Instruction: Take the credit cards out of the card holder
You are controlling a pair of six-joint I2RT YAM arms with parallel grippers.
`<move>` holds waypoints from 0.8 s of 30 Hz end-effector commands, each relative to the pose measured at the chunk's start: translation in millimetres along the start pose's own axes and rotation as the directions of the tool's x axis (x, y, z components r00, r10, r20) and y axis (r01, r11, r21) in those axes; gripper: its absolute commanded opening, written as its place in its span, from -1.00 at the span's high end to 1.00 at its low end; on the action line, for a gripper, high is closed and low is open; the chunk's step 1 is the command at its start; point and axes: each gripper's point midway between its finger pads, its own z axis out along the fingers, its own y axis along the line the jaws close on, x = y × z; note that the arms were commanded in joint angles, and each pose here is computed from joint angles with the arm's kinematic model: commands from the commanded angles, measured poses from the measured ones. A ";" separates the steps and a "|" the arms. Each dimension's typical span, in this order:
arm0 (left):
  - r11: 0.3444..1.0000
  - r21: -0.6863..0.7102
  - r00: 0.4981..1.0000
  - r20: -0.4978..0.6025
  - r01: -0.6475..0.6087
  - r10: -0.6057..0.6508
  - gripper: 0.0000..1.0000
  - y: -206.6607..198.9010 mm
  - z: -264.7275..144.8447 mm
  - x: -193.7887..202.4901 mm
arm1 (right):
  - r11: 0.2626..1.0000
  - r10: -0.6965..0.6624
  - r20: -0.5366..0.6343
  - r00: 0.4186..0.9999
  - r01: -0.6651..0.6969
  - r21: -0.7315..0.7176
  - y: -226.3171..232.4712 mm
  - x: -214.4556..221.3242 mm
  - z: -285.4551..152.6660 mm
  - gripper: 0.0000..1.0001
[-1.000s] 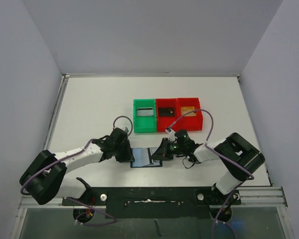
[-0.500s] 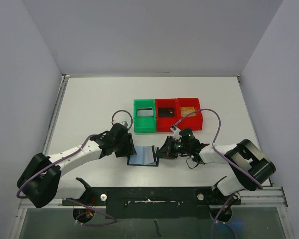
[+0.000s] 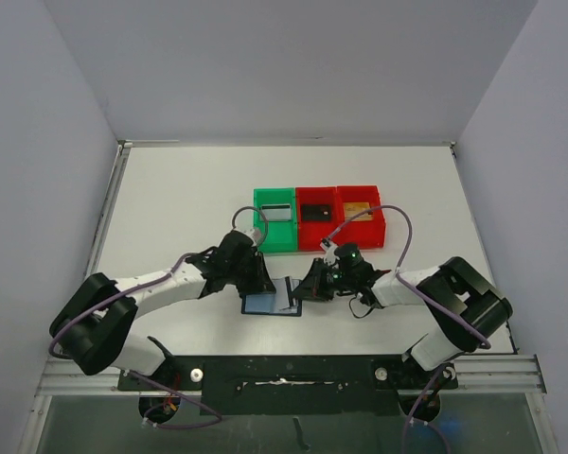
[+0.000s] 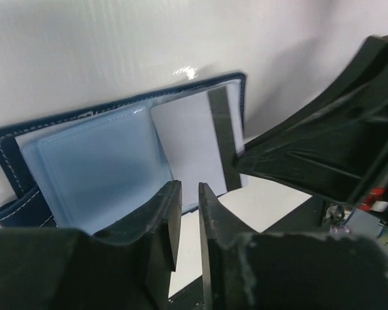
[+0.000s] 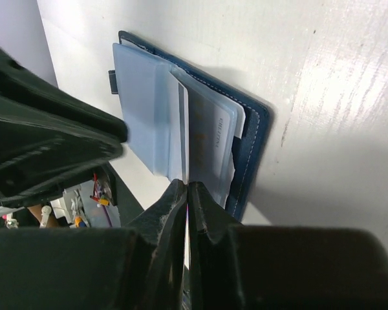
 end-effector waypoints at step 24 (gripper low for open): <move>0.992 -0.123 0.995 -0.097 0.008 -0.020 0.88 37.9 29.1 35.5 | 0.998 -0.023 0.035 0.999 0.025 -0.059 25.4 -23.3 22.1 0.86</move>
